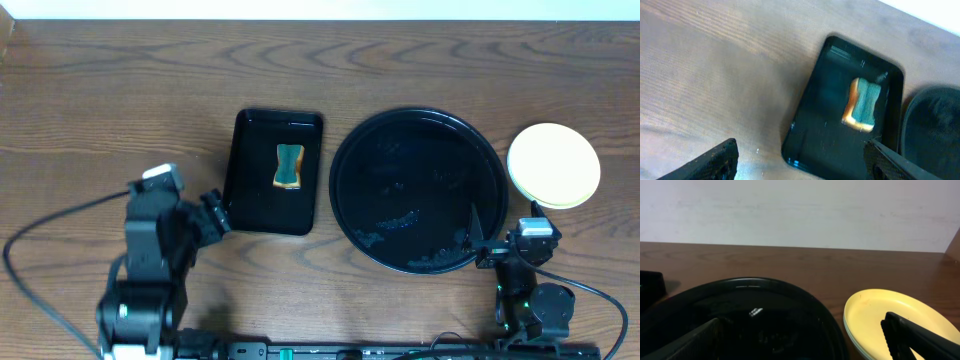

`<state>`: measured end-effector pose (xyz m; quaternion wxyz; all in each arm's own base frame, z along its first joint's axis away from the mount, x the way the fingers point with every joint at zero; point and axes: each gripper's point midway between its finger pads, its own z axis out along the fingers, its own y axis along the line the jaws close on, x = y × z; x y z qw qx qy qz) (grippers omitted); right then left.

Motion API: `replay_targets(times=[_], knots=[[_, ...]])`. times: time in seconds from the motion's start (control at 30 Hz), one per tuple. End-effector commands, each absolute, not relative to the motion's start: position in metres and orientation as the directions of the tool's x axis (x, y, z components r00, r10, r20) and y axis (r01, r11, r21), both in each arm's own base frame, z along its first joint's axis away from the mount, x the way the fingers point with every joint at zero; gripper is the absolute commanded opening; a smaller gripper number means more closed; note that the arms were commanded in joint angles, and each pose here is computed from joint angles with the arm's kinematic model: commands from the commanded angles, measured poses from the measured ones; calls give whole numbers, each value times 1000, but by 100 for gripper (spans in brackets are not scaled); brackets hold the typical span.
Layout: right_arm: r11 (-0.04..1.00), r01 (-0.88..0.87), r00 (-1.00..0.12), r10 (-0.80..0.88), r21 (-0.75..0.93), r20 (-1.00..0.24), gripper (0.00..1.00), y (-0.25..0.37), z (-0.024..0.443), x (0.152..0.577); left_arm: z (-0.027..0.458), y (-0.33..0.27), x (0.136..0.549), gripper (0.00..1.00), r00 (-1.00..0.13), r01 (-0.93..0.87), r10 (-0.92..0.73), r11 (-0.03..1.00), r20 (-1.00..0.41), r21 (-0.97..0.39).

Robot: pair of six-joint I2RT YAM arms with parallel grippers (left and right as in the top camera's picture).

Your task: Clean dirty plates on tray and stack at the side

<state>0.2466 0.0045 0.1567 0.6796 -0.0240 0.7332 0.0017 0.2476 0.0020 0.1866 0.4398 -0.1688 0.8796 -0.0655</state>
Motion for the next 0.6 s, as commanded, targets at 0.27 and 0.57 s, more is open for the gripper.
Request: replay_targets(times=[0.27, 0.57], knots=[[997, -58, -72, -46, -42, -996, 99, 9, 157, 246, 163, 13, 236, 81, -266, -180, -364, 929, -893, -325], [997, -58, -72, -46, -41, -996, 99, 9, 157, 246, 166, 12, 241, 81, -92, -98, -273, 960, -958, -264]])
